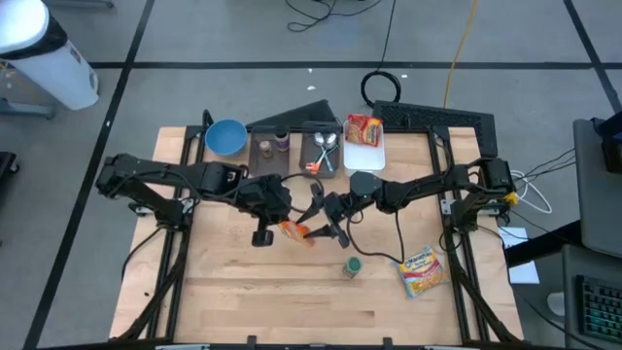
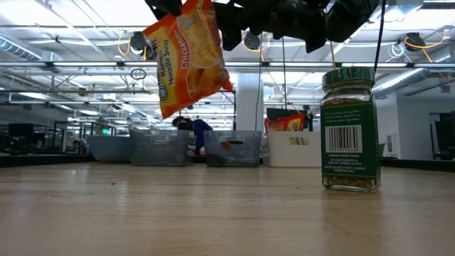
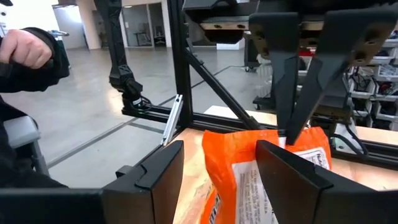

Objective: Pick & Place Food Item
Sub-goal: Put the orange noodle pack into the white bin

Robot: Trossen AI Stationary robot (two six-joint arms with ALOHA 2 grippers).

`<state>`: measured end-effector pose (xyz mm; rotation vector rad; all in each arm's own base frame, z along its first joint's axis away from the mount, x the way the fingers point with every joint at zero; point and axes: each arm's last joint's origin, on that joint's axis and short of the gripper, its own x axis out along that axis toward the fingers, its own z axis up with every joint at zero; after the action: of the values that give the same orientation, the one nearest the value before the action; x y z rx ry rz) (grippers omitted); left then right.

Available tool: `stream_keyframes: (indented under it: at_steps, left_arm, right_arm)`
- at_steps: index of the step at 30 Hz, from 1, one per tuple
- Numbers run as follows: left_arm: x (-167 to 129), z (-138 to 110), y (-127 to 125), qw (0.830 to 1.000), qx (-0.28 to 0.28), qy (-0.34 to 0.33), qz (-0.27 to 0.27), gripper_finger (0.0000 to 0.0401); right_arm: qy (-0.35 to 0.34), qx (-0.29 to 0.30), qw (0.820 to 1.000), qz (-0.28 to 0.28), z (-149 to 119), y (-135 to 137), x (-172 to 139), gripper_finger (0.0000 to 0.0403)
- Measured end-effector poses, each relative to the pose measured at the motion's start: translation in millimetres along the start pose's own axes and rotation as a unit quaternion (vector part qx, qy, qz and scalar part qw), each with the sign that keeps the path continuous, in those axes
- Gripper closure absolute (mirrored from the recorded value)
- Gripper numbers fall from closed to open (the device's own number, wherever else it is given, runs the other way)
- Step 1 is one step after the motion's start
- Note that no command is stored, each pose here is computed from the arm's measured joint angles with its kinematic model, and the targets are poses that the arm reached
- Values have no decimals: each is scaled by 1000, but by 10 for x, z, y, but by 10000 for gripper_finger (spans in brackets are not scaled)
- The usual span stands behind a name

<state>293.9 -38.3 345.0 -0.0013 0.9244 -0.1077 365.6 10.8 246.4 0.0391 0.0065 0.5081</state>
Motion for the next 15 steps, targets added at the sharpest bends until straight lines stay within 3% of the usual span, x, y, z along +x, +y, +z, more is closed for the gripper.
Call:
stream_keyframes:
  at_steps: [15]
  left_arm:
    - [0,39,18,1000,2,-20,-11,401]
  right_arm:
    - [17,9,999,-39,-39,-26,-3,221]
